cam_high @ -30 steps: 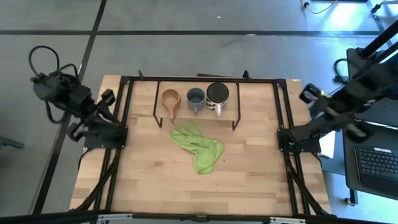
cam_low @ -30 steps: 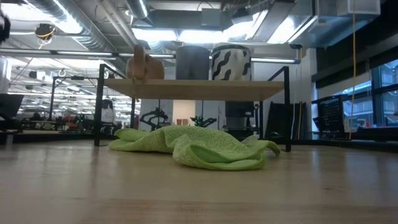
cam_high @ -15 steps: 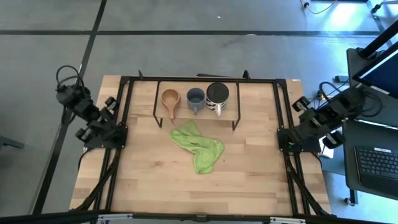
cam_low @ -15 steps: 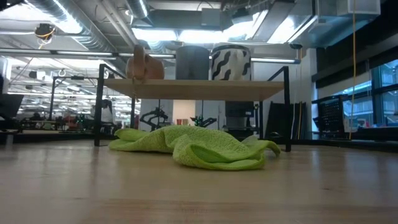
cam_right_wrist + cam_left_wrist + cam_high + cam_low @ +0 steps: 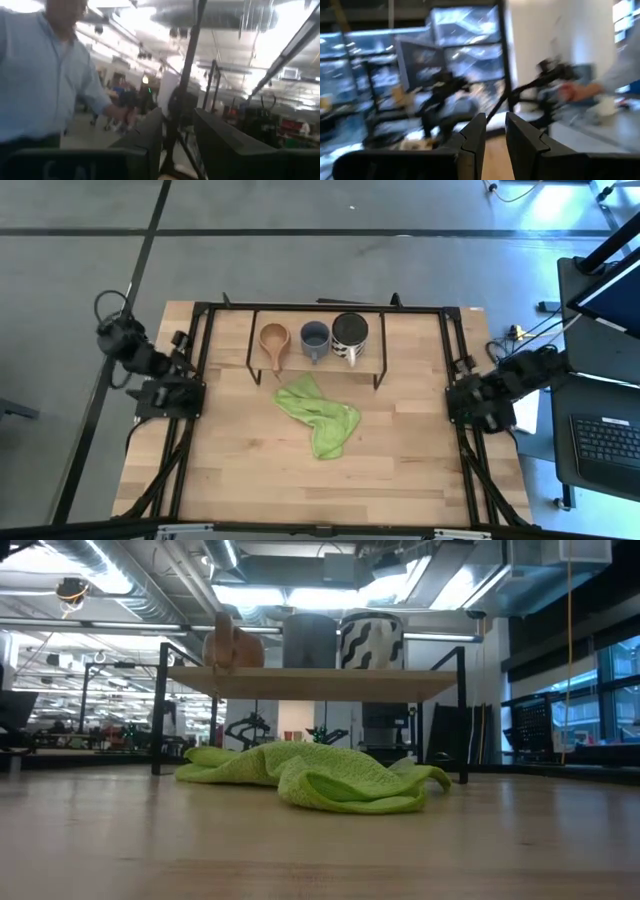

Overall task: Stack small to large cups/mugs on shelf
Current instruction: Return to Home Position

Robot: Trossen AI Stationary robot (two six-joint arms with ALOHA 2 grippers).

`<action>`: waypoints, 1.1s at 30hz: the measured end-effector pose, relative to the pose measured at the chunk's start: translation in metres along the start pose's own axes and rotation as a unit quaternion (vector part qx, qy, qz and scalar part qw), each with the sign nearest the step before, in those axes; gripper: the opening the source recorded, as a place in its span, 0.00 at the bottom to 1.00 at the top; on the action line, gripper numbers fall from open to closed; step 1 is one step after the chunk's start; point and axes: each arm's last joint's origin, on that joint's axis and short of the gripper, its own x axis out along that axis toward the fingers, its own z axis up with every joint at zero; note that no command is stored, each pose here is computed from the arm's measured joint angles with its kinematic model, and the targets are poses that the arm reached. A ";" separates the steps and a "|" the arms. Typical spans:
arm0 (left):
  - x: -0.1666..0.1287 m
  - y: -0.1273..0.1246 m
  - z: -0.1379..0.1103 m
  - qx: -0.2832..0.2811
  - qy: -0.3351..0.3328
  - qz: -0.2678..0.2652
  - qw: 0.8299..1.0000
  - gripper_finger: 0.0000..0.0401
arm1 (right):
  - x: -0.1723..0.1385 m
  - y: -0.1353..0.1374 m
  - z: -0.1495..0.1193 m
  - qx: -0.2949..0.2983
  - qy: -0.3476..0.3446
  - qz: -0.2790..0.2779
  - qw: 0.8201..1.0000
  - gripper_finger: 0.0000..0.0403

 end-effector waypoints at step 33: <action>0.032 -0.037 -0.149 -0.169 0.189 0.056 0.966 0.17 | -0.007 0.007 -0.092 0.004 0.090 -0.038 0.995 0.28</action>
